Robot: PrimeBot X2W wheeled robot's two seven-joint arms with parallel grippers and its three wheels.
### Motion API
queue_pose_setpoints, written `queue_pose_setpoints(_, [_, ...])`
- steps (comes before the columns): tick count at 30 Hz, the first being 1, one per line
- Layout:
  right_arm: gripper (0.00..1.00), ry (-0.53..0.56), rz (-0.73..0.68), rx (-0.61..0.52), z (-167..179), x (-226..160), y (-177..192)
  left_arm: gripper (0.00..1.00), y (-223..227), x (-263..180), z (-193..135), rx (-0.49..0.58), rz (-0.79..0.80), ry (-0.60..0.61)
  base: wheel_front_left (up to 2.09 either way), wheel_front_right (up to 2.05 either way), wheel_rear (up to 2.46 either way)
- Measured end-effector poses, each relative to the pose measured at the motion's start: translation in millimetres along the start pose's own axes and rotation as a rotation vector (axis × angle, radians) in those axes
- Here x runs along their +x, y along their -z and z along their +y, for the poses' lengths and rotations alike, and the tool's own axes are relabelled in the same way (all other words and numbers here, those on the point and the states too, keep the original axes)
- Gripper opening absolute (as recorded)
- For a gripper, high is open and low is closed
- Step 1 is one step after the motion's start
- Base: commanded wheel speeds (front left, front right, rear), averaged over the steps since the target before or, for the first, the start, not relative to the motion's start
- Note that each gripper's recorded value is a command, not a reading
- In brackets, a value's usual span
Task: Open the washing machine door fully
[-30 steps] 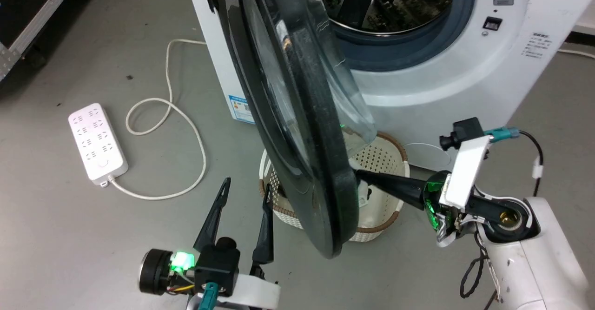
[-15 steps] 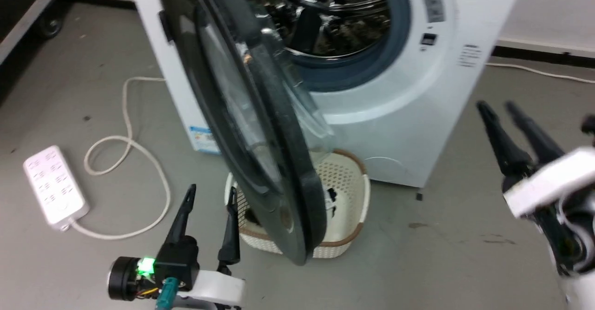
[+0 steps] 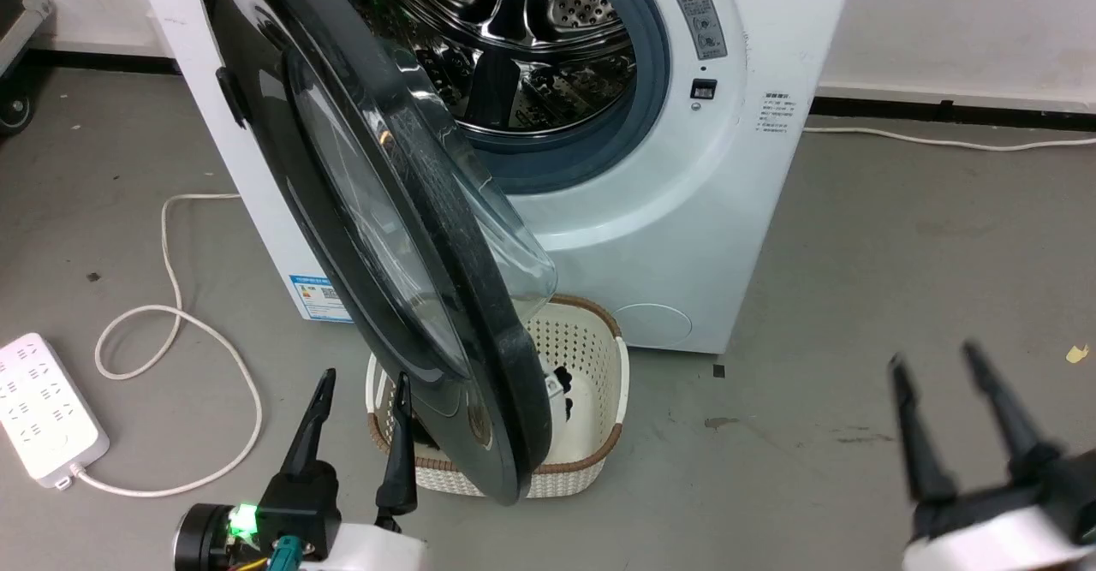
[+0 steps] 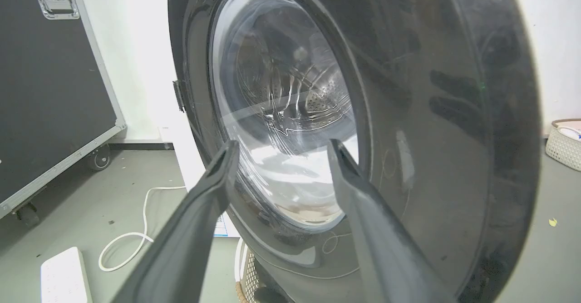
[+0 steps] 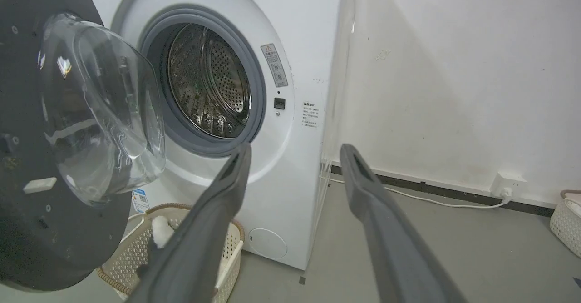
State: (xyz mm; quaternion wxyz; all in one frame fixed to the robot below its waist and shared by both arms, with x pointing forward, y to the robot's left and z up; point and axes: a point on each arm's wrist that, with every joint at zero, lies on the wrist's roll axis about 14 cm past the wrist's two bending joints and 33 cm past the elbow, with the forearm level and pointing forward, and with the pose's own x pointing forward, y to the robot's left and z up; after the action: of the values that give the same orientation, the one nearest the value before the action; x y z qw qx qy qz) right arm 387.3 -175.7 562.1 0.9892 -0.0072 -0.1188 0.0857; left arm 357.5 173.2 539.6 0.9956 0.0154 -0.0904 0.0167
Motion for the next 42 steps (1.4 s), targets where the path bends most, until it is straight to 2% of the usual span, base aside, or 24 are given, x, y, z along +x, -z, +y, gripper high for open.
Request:
queue_pose_setpoints(3, [1.0,0.011,0.074,-0.104,10.5,-22.9,19.4,1.0,3.3,-3.9,-3.6,0.0,0.011,0.015,0.0,0.0,0.0])
queue_pose_setpoints(12, [1.0,0.048,0.046,-0.052,11.2,-24.0,12.5,1.0,4.8,-5.9,-7.4,0.002,0.016,0.017,0.0,0.0,0.0])
queue_pose_setpoints(13, [1.0,0.055,0.041,-0.031,10.4,-23.9,11.5,0.86,4.6,-6.2,-7.3,0.001,0.015,0.016,0.0,0.0,0.0])
queue_pose_setpoints(14, [1.0,0.055,0.041,-0.031,10.4,-23.9,11.5,0.2,4.6,-6.2,-7.3,0.001,0.015,0.016,0.0,0.0,0.0])
queue_pose_setpoints(15, [1.0,0.055,0.039,-0.026,10.7,-23.9,11.0,0.0,4.3,-6.6,-7.2,0.012,0.014,0.019,0.0,0.0,0.0])
queue_pose_setpoints(23, [1.0,0.05,0.026,-0.017,13.1,-23.6,7.2,0.0,-4.5,-6.4,-5.0,0.017,-0.014,0.012,0.0,0.0,0.0])
queue_pose_setpoints(28, [1.0,0.054,0.01,-0.017,12.6,-26.0,1.4,0.0,-24.4,-5.1,11.8,-0.003,-0.074,-0.051,0.0,0.0,0.0])
queue_pose_setpoints(35, [1.0,0.067,0.002,-0.013,9.3,-29.8,-2.1,0.0,-84.2,1.1,31.5,-0.046,-0.263,-0.131,0.0,0.0,0.0])
queue_pose_setpoints(36, [1.0,0.067,-0.004,-0.013,9.7,-29.8,-4.1,0.0,-107.8,3.9,34.7,-0.052,-0.34,-0.143,0.0,0.0,0.0])
queue_pose_setpoints(42, [1.0,0.079,-0.011,-0.017,6.0,-31.6,-6.9,0.0,-181.2,3.6,30.4,-0.079,-0.582,-0.127,0.0,0.0,0.0])
